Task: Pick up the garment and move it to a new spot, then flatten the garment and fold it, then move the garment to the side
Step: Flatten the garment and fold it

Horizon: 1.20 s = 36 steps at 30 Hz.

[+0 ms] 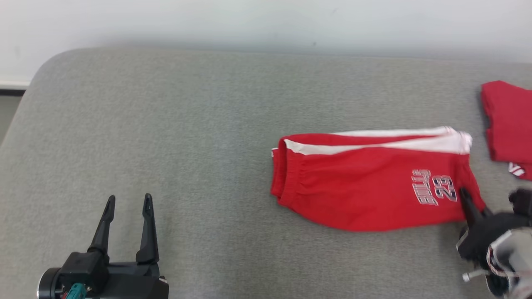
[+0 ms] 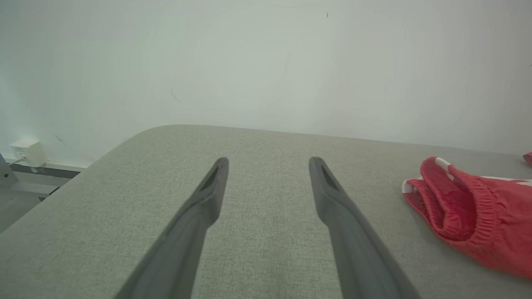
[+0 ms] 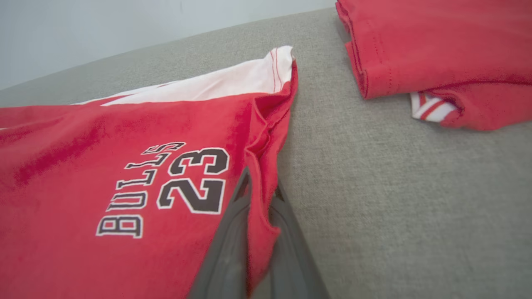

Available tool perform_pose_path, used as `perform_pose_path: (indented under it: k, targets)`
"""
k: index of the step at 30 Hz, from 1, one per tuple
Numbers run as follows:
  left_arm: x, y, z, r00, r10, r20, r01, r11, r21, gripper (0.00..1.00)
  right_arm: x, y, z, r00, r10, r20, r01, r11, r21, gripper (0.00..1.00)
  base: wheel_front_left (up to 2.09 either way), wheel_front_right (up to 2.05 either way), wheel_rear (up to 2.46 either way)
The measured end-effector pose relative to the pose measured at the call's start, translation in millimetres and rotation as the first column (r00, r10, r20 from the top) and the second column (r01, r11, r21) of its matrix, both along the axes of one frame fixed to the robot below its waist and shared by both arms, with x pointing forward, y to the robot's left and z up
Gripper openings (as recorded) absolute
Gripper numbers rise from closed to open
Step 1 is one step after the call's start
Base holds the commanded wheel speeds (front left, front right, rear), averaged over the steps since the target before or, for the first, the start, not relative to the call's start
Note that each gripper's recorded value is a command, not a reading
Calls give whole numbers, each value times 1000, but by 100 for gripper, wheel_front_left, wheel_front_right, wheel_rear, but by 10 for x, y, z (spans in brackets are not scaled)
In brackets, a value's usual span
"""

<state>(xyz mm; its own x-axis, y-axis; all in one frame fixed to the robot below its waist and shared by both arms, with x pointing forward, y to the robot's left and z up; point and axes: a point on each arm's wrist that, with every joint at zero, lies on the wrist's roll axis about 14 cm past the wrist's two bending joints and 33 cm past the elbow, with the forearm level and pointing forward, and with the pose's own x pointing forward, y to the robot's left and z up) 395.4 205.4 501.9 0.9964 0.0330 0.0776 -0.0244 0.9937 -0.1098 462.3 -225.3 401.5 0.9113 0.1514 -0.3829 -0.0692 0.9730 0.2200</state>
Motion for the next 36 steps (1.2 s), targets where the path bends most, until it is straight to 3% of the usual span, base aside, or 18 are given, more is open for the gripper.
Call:
perform_pose_path:
  k: [5,12,23,36]
  targets:
    - [26,-98,23,999,-33,9,33,999,0,100,-308,-291,-51,998,-67,-19,67,998,2,0,0,0,0]
    - [70,-191,47,998,-60,18,60,998,-3,100,-280,-335,157,996,-68,54,68,998,-5,0,0,0,0]
    - [-15,-147,134,998,-52,40,52,999,-2,100,-80,612,776,950,131,283,-156,985,70,0,0,0,0]
    - [-146,-51,140,999,-15,38,16,1000,-15,100,-219,1660,808,903,332,273,-375,919,123,0,0,0,0]
